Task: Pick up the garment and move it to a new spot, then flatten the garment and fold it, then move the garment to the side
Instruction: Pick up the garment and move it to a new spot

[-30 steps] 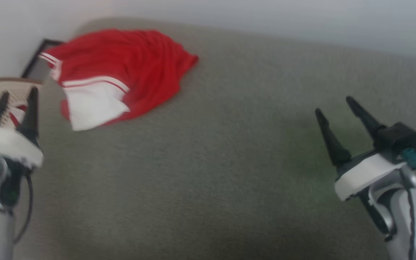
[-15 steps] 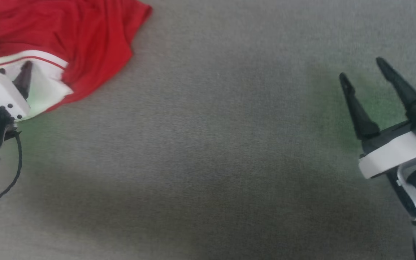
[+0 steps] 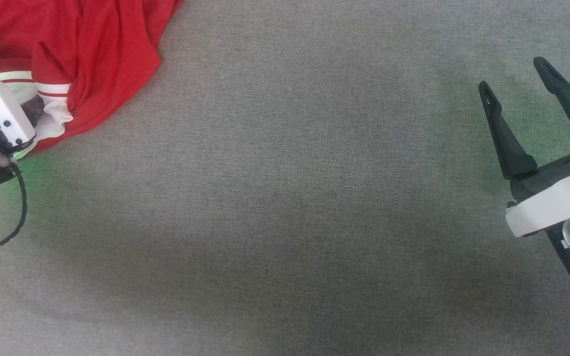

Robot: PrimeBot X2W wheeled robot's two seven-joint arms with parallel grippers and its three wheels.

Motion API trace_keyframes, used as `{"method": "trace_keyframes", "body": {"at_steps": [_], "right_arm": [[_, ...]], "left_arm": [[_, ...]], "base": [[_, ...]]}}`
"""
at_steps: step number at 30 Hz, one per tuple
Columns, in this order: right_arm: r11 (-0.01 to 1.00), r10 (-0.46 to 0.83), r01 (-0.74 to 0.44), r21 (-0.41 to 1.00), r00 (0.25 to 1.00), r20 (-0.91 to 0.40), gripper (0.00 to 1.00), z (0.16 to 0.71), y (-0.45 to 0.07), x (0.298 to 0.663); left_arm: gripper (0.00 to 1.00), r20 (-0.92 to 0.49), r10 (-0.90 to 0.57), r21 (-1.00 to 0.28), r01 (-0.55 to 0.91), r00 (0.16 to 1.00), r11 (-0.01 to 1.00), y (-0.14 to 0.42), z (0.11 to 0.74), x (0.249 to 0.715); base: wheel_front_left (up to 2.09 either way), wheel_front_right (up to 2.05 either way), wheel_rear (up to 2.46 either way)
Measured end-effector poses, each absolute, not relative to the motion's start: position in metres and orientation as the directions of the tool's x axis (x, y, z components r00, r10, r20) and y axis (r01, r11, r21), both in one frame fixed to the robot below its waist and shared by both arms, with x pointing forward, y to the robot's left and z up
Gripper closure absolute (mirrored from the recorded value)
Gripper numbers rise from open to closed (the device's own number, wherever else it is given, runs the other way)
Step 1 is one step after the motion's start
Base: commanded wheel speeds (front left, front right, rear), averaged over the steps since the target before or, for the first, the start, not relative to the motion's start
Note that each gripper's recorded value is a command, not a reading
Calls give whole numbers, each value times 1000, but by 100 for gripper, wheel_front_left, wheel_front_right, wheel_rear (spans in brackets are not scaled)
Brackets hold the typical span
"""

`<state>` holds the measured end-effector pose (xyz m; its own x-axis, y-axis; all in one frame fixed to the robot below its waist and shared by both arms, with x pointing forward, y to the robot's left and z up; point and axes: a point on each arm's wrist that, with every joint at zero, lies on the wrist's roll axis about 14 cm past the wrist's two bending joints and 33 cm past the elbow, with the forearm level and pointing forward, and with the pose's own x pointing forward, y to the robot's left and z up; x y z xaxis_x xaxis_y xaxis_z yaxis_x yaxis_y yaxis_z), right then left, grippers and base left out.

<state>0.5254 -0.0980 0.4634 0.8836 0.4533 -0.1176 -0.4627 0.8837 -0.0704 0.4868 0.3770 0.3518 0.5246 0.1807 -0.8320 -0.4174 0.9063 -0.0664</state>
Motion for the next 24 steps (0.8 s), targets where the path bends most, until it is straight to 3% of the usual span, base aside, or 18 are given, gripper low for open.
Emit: {"method": "trace_keyframes", "body": {"at_steps": [1, 2, 10, 17, 24], "right_arm": [[884, 453, -463, -71, 883, -120, 0, 463, -98, 525], [884, 453, -463, -71, 884, -118, 0, 464, -98, 526], [889, 450, -454, -64, 890, -72, 0, 481, -94, 523], [892, 450, -451, -40, 893, -18, 0, 504, -87, 509], [891, 454, -453, -23, 890, 40, 0, 527, -79, 494]], "left_arm": [[0, -831, 180, -69, -420, 526, 905, 377, 352, 487], [100, -825, 186, -69, -421, 534, 904, 377, 353, 487], [100, -695, 271, -48, -418, 666, 907, 398, 393, 495], [100, -481, 334, 16, -372, 811, 928, 423, 482, 506], [100, -262, 337, 70, -330, 904, 941, 431, 578, 508]], "base": [[0, 0, 0], [0, 0, 0], [0, 0, 0], [0, 0, 0], [0, 0, 0]]}}
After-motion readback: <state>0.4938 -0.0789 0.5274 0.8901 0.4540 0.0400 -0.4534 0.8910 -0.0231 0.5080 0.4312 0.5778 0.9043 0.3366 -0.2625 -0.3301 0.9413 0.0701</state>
